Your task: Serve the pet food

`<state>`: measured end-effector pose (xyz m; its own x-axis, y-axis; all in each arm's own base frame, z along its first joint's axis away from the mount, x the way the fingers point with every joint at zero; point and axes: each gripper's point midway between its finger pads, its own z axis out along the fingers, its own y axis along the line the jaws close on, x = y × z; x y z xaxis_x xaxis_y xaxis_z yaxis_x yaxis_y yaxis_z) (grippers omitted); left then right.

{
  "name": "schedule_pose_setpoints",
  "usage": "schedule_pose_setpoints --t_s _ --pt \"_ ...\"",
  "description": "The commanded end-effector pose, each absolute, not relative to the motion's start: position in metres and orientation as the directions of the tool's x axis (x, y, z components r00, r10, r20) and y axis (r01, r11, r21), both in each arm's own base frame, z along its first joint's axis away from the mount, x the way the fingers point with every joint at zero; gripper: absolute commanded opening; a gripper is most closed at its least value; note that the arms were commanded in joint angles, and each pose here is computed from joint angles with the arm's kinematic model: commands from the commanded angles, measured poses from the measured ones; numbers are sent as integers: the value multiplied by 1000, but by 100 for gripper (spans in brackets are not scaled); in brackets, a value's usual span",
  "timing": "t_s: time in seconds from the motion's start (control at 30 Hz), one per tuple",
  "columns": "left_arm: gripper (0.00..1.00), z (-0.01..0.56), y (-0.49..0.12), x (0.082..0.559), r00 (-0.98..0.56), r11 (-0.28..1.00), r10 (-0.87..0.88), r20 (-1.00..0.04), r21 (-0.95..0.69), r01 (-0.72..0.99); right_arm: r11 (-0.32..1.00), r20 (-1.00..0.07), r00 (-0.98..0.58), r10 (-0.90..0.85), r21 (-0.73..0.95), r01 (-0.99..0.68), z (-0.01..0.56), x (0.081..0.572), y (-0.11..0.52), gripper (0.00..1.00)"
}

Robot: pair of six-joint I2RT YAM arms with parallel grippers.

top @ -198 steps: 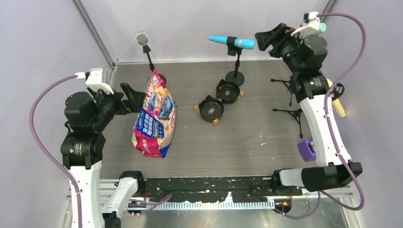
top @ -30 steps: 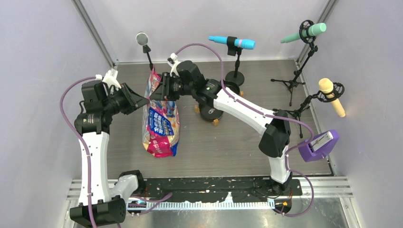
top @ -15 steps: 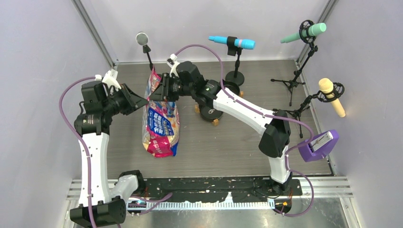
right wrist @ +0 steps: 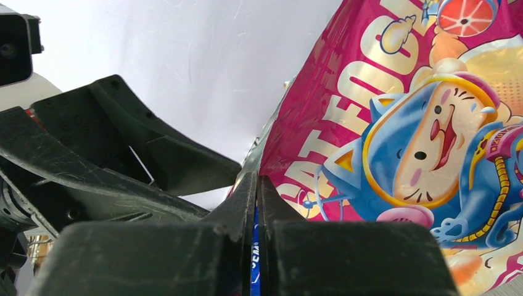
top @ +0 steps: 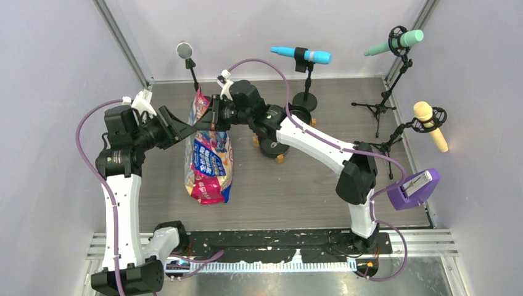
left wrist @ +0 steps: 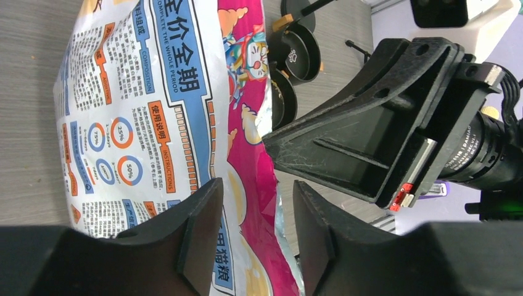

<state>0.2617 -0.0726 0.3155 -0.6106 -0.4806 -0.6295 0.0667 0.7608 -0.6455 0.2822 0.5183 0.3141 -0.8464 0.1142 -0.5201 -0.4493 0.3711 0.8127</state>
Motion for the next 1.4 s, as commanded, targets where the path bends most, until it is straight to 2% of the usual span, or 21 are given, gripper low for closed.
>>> schedule_pose_setpoints --t_s 0.0,0.2,0.33,0.73,0.87,1.0,1.03,1.07,1.1,1.17,1.23,1.37 --pt "43 333 -74 263 -564 762 -467 -681 -634 135 333 -536 -834 132 816 -472 331 277 518 5" --pt "19 326 -73 263 -586 764 -465 -664 -635 113 349 -537 -831 142 813 -466 328 279 515 5" --pt "0 324 -72 263 -590 771 -459 -665 -628 108 369 -570 -809 144 789 -490 329 281 511 5" --pt "0 325 -58 262 -558 818 -452 -696 -572 51 575 -692 -709 139 639 -510 323 301 476 5" --pt "0 329 -61 262 -562 809 -452 -692 -584 68 574 -708 -693 137 626 -527 330 300 474 5" --pt "0 330 -67 264 -576 789 -457 -678 -608 89 495 -708 -695 123 651 -576 346 289 482 6" --pt "0 330 -67 264 -576 787 -458 -677 -610 91 451 -702 -703 116 668 -592 353 282 487 19" --pt "0 330 -68 263 -575 786 -458 -677 -611 93 424 -698 -707 114 678 -601 357 279 490 27" --pt "0 331 -68 263 -575 785 -459 -677 -612 93 367 -691 -714 113 697 -616 365 271 494 41" --pt "0 333 -68 263 -572 784 -459 -680 -613 99 302 -675 -726 131 725 -620 374 263 496 59" --pt "0 334 -69 262 -571 782 -459 -681 -615 104 260 -664 -732 155 742 -618 381 259 497 67" --pt "0 338 -73 261 -575 768 -464 -674 -629 118 222 -639 -752 163 766 -603 386 256 500 68"
